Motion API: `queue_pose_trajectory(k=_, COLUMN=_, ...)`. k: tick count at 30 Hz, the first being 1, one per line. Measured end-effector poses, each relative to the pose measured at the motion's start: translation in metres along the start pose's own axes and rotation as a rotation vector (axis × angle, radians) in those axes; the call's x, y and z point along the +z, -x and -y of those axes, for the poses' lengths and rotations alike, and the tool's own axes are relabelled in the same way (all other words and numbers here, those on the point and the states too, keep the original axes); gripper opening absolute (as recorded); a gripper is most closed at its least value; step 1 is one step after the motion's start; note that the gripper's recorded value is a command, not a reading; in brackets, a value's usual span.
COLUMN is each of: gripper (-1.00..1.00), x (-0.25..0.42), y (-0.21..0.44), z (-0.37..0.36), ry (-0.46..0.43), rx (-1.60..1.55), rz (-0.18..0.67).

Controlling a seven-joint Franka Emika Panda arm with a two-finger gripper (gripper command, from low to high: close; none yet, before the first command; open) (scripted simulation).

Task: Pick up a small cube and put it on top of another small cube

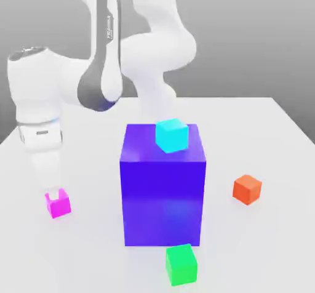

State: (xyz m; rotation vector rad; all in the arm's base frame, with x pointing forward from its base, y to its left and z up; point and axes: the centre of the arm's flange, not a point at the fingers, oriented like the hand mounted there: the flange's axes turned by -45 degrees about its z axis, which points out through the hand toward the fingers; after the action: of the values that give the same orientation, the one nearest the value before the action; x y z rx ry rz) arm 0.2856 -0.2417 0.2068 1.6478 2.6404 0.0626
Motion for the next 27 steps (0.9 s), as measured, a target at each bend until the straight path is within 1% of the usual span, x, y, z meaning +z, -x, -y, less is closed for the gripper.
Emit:
queue_pose_trajectory(k=3, gripper=0.0, x=0.01, y=-0.003, z=0.02, ry=-0.037, rx=-0.092, rz=-0.004)
queue_pose_trajectory(k=5, gripper=0.0, x=0.014, y=-0.001, z=0.025, ry=-0.047, rx=-0.115, rz=0.001)
queue_pose_trajectory(k=14, gripper=0.0, x=0.038, y=0.008, z=0.028, ry=-0.055, rx=-0.128, rz=0.019)
queue_pose_trajectory(k=22, gripper=0.0, x=0.076, y=-0.002, z=0.03, ry=-0.05, rx=-0.123, rz=0.0)
queue_pose_trajectory(k=23, gripper=-1.0, x=0.08, y=-0.003, z=0.03, ry=-0.05, rx=-0.123, rz=-0.003)
queue_pose_trajectory(k=27, gripper=-1.0, x=0.08, y=-0.003, z=0.03, ry=-0.051, rx=-0.122, rz=-0.004)
